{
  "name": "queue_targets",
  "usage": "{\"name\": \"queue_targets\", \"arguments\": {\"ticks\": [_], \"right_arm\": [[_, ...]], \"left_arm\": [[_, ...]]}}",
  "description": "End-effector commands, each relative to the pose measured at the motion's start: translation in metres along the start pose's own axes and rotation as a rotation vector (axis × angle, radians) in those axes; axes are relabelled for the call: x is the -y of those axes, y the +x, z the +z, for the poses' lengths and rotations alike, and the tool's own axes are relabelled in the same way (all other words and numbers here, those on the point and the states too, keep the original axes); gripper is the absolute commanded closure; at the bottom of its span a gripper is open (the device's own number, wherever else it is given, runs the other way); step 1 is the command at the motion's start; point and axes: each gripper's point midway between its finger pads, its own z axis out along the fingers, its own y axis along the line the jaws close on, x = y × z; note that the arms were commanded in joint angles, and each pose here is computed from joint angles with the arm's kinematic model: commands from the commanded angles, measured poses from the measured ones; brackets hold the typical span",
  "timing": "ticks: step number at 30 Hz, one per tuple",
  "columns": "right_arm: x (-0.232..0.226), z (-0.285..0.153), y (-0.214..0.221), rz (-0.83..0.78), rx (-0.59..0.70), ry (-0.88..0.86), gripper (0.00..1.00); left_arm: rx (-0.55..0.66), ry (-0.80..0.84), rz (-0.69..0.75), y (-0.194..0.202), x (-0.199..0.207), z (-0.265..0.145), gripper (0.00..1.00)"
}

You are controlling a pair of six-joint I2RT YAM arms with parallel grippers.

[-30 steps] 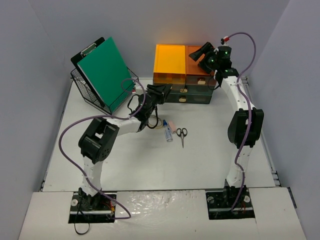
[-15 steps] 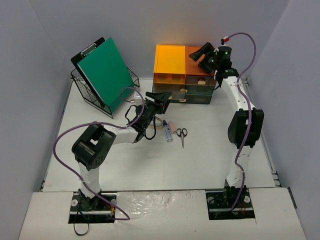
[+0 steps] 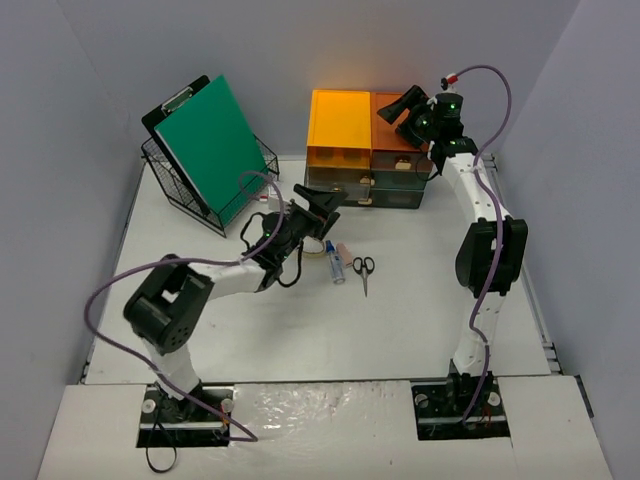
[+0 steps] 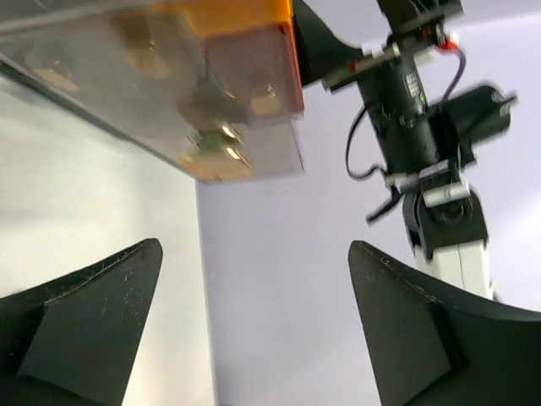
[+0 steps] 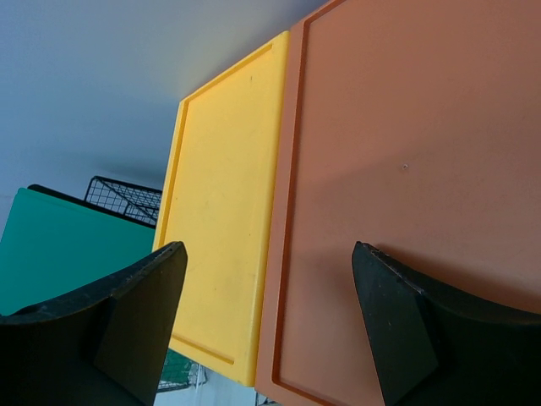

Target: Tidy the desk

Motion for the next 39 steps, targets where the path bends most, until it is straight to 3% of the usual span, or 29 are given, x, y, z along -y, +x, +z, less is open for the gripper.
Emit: {"name": "queue_targets", "arguments": {"ticks": [1,6,9,12,19,26,31,39], "right_arm": [[0.015,-0.011,0.022,0.032,-0.092,0.065,0.23],[0.013,-0.012,0.02,0.024,-0.088,0.063,0.23],[0.015,-0.011,0.021,0.021,-0.09,0.068,0.23],[0.015,-0.01,0.024,0.027,-0.094,0.068,0.23],[0.012,-0.01,0.025,0.029,-0.092,0.065,0.23],[0.009,-0.011,0.023,0.032,-0.086,0.058,0.24],[0.007,-0.012,0.022,0.031,-0.084,0.051,0.23],[0.007,-0.012,0.022,0.043,-0.085,0.05,0.23]], "left_arm": [[-0.05,0.118,0.26,0.001,0.097,-0.059,0.1],[-0.078,-0.227,0.558,-0.005,0.066,-0.119,0.1],[-0.105,-0.396,0.634,-0.013,0.036,-0.141,0.1],[-0.129,-0.699,0.714,-0.028,-0.024,-0.161,0.1],[-0.115,-0.999,0.779,-0.044,-0.087,-0.172,0.11],[-0.053,-1.093,0.808,-0.056,-0.103,-0.155,0.12],[-0.029,-1.056,0.797,-0.054,-0.106,-0.126,0.12],[-0.031,-0.965,0.638,-0.034,-0.137,-0.076,0.13]]}}
